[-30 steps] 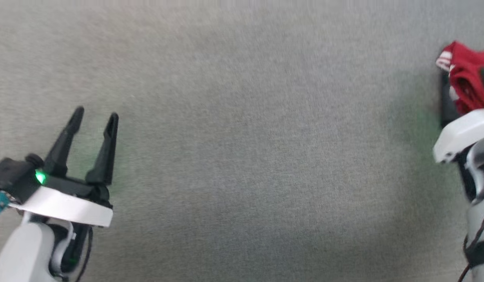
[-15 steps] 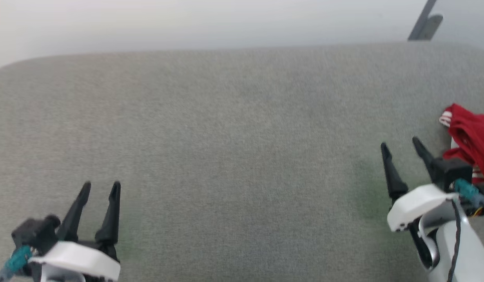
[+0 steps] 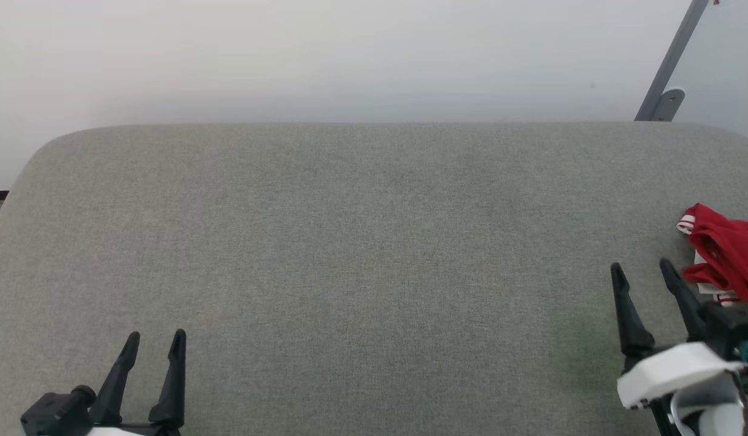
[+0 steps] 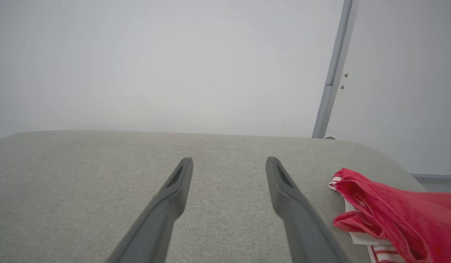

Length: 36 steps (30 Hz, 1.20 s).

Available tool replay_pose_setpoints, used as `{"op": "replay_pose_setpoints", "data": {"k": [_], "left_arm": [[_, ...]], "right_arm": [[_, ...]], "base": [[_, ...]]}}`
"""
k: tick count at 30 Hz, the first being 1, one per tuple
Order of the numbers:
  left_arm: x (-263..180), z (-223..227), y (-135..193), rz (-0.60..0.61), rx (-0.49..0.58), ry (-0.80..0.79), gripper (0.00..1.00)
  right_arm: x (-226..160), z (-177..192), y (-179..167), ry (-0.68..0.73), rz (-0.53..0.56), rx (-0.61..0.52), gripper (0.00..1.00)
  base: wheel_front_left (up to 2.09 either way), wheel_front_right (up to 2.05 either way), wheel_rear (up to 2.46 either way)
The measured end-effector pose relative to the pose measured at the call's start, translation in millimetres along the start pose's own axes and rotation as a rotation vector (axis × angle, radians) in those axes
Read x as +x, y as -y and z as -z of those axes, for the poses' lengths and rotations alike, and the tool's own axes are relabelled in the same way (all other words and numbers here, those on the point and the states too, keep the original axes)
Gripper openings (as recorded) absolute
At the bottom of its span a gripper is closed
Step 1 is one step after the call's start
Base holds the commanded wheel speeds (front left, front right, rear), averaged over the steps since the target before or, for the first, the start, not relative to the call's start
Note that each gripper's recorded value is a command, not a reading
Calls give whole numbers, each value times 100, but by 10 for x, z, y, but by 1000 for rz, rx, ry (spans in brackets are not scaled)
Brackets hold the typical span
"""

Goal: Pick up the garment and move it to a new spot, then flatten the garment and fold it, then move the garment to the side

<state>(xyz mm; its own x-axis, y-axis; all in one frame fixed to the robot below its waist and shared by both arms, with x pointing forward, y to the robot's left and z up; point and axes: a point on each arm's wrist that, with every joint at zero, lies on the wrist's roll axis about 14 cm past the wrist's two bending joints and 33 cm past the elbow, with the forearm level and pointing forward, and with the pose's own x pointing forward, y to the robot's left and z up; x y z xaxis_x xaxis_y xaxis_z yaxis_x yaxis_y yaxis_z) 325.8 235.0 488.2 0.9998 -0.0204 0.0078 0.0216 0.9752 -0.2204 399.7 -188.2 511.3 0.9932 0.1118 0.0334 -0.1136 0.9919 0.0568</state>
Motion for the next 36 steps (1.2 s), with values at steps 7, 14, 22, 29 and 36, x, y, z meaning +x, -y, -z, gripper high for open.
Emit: {"op": "replay_pose_setpoints", "data": {"k": [7, 14, 22, 29, 36], "left_arm": [[-57, -102, 20, 4, 9, 33, 100], [-49, -119, 25, 5, 14, 37, 100], [-30, -95, 39, 9, 14, 28, 100], [-28, -83, 38, 8, 13, 24, 100], [-32, -89, 23, 1, 11, 26, 100]], "right_arm": [[-190, -70, 76, 27, 50, 32, 100], [-265, -66, 83, 27, 74, 56, 100], [-258, -33, 62, 18, 79, 72, 100], [-228, -8, 15, 11, 71, 82, 100], [-215, 6, -10, 8, 66, 88, 100]], "base": [[0, 0, 0], [0, 0, 0], [0, 0, 0], [0, 0, 0], [0, 0, 0]]}}
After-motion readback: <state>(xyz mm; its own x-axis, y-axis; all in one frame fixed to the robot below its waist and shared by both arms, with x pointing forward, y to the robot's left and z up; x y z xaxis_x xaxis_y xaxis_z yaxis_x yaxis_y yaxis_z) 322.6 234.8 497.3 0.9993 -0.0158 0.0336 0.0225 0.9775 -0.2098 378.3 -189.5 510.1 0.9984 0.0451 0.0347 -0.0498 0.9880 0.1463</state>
